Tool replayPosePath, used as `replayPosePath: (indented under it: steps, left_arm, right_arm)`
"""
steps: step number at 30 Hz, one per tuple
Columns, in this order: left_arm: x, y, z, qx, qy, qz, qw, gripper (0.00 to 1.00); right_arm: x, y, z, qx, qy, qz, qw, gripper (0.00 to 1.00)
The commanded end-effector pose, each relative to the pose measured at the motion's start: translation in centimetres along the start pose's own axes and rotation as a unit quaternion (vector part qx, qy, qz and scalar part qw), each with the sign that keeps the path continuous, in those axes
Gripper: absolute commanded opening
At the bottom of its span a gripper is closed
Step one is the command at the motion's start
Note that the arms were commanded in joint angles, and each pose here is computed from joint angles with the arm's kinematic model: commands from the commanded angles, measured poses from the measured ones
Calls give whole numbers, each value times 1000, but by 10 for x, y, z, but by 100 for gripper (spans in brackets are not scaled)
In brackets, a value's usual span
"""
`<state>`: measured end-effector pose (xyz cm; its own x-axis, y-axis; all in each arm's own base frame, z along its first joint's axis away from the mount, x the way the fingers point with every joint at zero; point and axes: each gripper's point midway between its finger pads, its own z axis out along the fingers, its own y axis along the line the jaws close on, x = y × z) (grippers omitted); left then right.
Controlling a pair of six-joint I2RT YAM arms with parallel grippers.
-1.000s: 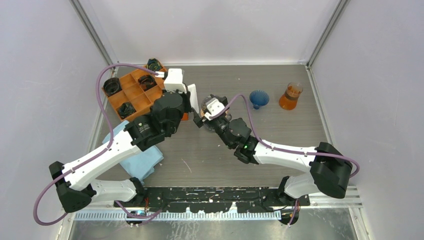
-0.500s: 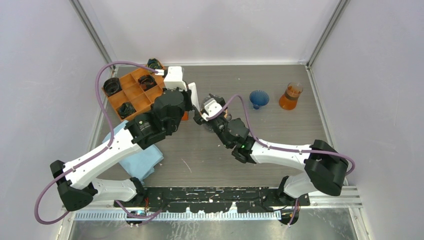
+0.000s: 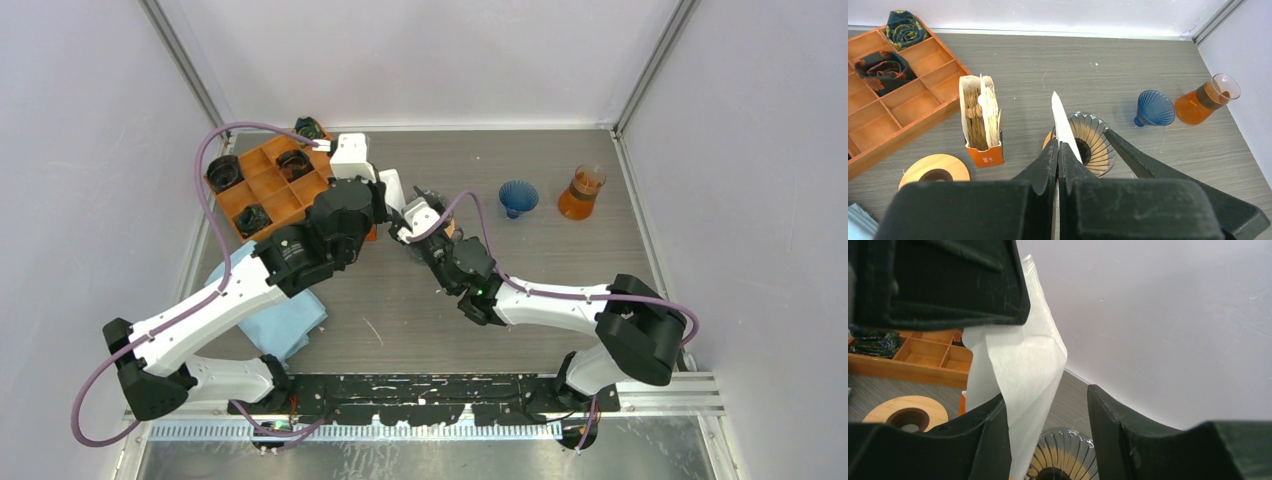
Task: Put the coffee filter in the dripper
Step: Pass from the left arm to the right, then open the coffee filter.
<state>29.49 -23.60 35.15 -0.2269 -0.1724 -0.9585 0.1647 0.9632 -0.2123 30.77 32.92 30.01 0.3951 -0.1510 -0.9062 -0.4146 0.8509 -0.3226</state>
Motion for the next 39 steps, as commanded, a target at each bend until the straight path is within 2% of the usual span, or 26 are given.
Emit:
replayPosePath:
  steps: [1, 8, 10, 12, 15, 22, 29, 34, 39]
  left_arm:
    - [-16, -10, -2, 13, -16, -28, 999, 0]
    - [-17, -15, -5, 33, -14, -33, 999, 1]
    - [-19, -16, -7, 37, -15, -36, 999, 5]
    - [-20, -17, -9, 43, -16, -39, 998, 10]
    - [-24, -19, -13, 55, -15, -40, 998, 17]
    - [-37, -12, -28, 69, -33, -55, 996, 46]
    - [-44, -5, -46, 93, -45, -65, 993, 69]
    - [-41, -4, -55, 115, -48, -84, 989, 80]
    - [-30, -8, -55, 129, -40, -102, 986, 84]
  right_arm:
    - [-44, -15, 8, 28, -59, 27, 998, 52]
    - [-44, -20, 3, 29, -56, 25, 998, 23]
    - [-45, -21, 1, 26, -53, 24, 998, 10]
    - [-46, -22, -1, 24, -49, 24, 998, 1]
    - [-46, -24, -4, 22, -41, 23, 999, 1]
    - [-39, -32, -10, 26, 2, 15, 1000, 1]
    - [-37, -42, -15, 39, 62, 47, 996, 1]
    - [-31, -52, -16, 69, 124, 61, 988, 1]
    - [-23, -55, -19, 89, 176, 75, 977, 1]
